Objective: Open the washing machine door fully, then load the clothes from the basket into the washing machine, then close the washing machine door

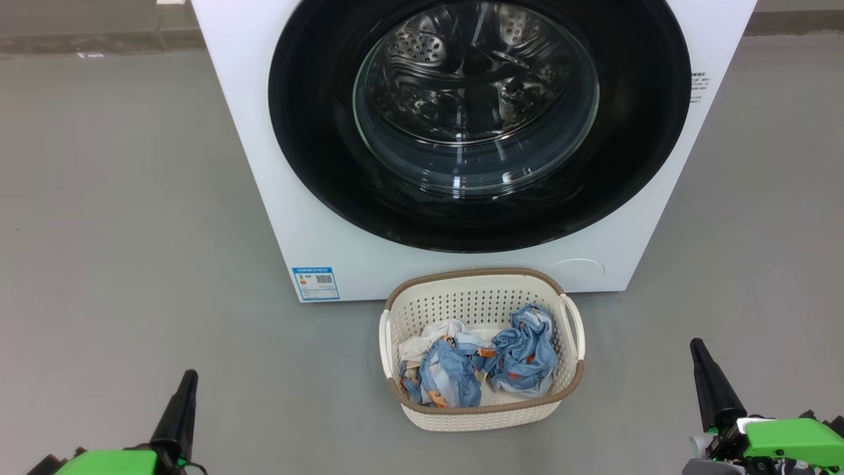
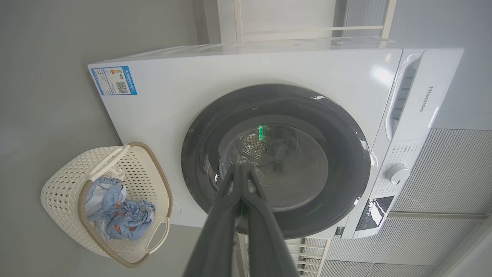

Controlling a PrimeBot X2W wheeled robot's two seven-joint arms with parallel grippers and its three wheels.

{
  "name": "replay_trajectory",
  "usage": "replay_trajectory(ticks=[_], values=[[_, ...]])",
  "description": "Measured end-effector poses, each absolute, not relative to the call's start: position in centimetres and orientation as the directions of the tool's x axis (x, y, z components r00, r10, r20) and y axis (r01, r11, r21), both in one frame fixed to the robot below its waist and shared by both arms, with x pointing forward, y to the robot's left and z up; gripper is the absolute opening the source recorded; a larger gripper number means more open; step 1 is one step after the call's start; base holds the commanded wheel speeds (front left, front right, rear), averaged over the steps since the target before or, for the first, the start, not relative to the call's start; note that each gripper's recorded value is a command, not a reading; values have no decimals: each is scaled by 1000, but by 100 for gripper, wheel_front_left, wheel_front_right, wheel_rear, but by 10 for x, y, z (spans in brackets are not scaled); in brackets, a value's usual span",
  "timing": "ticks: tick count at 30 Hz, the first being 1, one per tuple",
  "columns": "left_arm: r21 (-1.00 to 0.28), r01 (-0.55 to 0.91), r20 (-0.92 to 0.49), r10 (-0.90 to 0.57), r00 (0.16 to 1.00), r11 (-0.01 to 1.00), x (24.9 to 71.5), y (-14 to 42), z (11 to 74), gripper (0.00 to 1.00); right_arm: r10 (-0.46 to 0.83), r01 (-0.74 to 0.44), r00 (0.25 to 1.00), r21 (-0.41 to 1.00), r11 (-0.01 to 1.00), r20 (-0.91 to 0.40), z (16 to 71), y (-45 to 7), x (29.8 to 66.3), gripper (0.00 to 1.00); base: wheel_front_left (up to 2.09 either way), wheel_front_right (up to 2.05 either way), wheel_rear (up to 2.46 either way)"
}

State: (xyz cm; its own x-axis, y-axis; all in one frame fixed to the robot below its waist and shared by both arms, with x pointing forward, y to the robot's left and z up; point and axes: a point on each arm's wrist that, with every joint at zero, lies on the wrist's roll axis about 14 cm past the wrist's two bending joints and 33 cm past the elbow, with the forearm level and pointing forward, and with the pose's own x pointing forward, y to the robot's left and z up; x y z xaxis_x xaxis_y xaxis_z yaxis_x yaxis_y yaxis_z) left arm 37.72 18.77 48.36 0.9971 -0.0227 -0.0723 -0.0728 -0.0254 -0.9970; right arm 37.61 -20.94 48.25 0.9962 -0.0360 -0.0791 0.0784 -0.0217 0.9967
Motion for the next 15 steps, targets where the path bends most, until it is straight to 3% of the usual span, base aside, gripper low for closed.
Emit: replay_trajectory(ticks=[6, 7, 15], values=[[-997, -73, -72, -23, 997, -25, 377, 188, 484, 0, -36, 78, 996, 997, -22, -79, 482, -209, 376, 0, 0, 0, 0], [-996, -80, -79, -23, 997, -28, 376, 187, 481, 100, -37, 85, 996, 996, -23, -86, 480, -209, 375, 100, 0, 0, 0], [-978, -199, -198, -26, 980, -60, 355, 178, 443, 100, -40, 194, 980, 980, -46, -196, 444, -206, 357, 100, 0, 0, 0]])
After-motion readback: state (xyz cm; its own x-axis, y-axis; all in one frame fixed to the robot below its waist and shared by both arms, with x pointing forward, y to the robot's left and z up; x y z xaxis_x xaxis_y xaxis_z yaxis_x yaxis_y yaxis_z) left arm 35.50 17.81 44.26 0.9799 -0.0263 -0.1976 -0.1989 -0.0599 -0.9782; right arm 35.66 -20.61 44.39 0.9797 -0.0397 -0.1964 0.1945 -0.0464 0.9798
